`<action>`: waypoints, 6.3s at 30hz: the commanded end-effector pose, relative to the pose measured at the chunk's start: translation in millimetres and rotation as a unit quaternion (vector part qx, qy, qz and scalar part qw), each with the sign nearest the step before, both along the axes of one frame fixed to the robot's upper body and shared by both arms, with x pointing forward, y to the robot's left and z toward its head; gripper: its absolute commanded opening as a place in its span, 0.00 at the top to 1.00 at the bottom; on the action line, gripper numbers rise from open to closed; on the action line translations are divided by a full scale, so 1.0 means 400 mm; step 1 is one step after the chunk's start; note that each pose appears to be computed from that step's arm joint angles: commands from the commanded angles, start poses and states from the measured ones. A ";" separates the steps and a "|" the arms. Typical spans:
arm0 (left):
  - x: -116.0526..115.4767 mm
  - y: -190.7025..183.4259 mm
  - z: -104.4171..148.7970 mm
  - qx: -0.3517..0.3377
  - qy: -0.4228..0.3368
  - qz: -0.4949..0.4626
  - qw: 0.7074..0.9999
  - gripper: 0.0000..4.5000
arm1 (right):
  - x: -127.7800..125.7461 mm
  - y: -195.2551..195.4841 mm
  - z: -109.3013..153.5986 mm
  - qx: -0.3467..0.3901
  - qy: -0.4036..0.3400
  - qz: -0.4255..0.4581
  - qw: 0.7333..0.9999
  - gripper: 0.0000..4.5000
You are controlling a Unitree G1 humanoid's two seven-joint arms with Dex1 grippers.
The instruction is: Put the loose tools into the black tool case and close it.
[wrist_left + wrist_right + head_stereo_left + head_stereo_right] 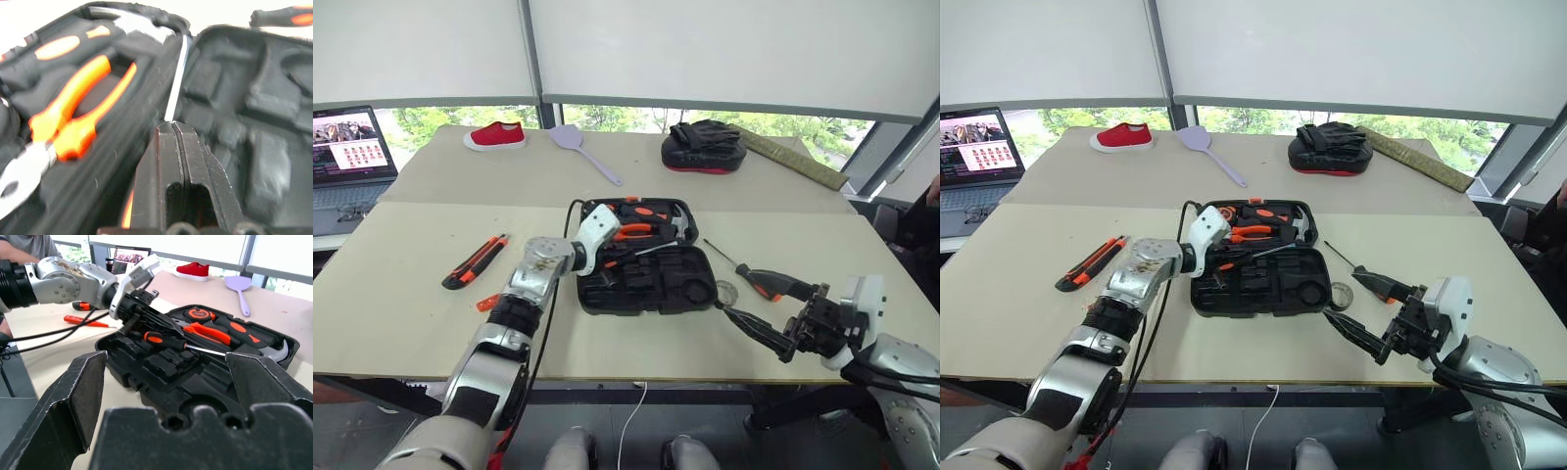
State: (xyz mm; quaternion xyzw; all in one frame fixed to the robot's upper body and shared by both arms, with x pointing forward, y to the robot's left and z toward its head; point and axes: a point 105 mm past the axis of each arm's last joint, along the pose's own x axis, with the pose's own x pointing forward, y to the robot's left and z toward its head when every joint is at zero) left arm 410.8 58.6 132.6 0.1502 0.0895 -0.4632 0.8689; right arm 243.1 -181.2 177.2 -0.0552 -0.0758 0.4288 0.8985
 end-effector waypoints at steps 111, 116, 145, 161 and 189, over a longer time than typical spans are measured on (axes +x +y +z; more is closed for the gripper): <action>-0.332 0.237 0.101 -0.161 -0.118 -0.166 0.966 0.00 | 0.324 -0.234 -0.085 -0.141 0.194 -0.249 0.939 0.77; -0.330 0.255 0.112 -0.179 -0.126 -0.118 0.969 0.00 | 0.296 -0.203 0.017 -0.121 0.092 -0.229 0.961 0.77; -0.279 0.260 0.056 -0.107 -0.120 0.012 0.987 0.00 | 0.413 0.174 -0.051 -0.488 -0.014 0.154 0.859 0.77; -0.272 0.266 0.051 -0.107 -0.120 0.019 0.987 0.00 | 0.395 0.215 0.040 -0.418 -0.127 0.201 0.877 0.01; -0.249 0.330 0.025 -0.078 -0.112 0.051 0.989 0.00 | 0.396 0.298 -0.169 -0.317 -0.016 0.154 0.936 0.99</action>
